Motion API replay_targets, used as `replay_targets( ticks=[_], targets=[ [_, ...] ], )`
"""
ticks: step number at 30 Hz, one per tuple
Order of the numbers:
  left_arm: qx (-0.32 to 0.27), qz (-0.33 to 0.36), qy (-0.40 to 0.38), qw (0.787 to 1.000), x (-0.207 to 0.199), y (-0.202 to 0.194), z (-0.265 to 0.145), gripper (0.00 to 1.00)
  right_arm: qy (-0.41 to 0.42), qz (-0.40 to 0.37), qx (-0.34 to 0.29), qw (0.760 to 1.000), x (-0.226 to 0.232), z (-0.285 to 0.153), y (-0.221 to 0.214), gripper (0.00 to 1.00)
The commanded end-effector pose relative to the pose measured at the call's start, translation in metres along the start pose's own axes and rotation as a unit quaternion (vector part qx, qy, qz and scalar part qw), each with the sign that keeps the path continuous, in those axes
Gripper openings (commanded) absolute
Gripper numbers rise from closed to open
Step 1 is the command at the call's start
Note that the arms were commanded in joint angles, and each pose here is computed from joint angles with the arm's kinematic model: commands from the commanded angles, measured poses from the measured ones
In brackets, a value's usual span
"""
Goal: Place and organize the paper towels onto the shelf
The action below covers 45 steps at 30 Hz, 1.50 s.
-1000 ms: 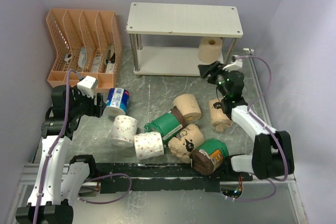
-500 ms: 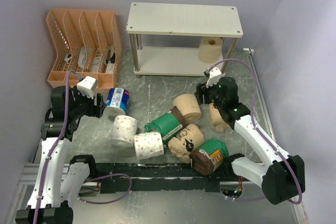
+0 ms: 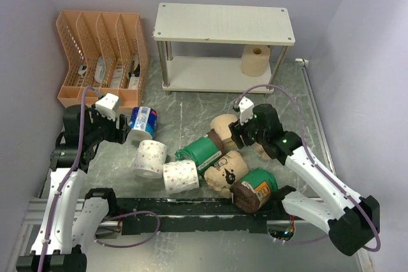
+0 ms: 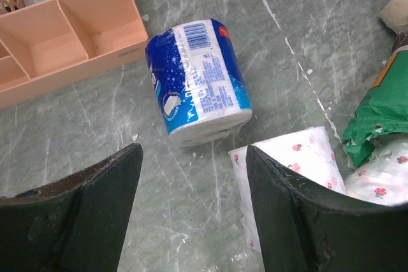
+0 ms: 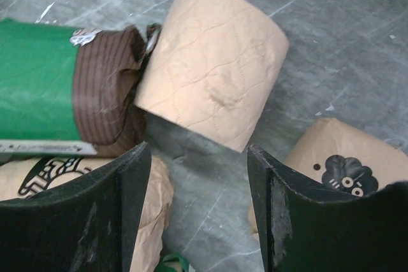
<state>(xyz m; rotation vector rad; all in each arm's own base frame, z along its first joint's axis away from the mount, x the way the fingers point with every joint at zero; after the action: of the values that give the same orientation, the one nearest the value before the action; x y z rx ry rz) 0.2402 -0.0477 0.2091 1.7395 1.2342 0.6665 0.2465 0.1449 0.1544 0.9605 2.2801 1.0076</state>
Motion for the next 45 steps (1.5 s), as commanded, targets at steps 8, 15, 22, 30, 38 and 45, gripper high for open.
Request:
replay_targets(
  ticks=[8,15,22,30,38,45],
  targets=[
    [-0.014,0.010,-0.003,1.000,-0.003,0.005,-0.003,0.77,-0.019,-0.003,0.041,0.999,0.000,-0.001,-0.007,0.64],
    [-0.016,0.009,0.000,1.000,-0.002,0.005,-0.003,0.77,-0.035,-0.026,0.104,0.994,0.002,0.025,-0.017,0.64],
    [-0.015,0.011,-0.002,1.000,-0.002,0.005,-0.003,0.77,-0.037,-0.057,0.098,0.993,0.004,0.031,-0.006,0.63],
    [-0.016,0.010,0.000,1.000,-0.002,0.005,-0.003,0.77,-0.020,-0.071,0.082,0.994,0.009,0.051,-0.001,0.64],
    [-0.016,0.010,0.000,1.000,-0.002,0.005,-0.003,0.77,-0.014,-0.077,0.099,0.992,0.011,0.067,-0.008,0.64],
    [-0.015,0.009,0.000,1.000,-0.002,0.005,-0.003,0.77,0.006,-0.084,0.070,0.994,0.016,0.072,0.002,0.54]
  ],
)
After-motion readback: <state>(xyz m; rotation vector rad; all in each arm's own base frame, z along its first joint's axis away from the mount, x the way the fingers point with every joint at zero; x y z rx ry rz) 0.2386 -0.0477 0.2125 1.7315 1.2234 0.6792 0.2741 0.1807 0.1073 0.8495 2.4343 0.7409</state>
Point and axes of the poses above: each gripper's point midway between its finger pads, its own z axis out along the fingers, its own x axis along the line the jaws close on, y = z × x, the point moved 1 cm from there along -z, back along the fingers, and after that the axes turned 5 degrees about -z, right-handed, at the moved point
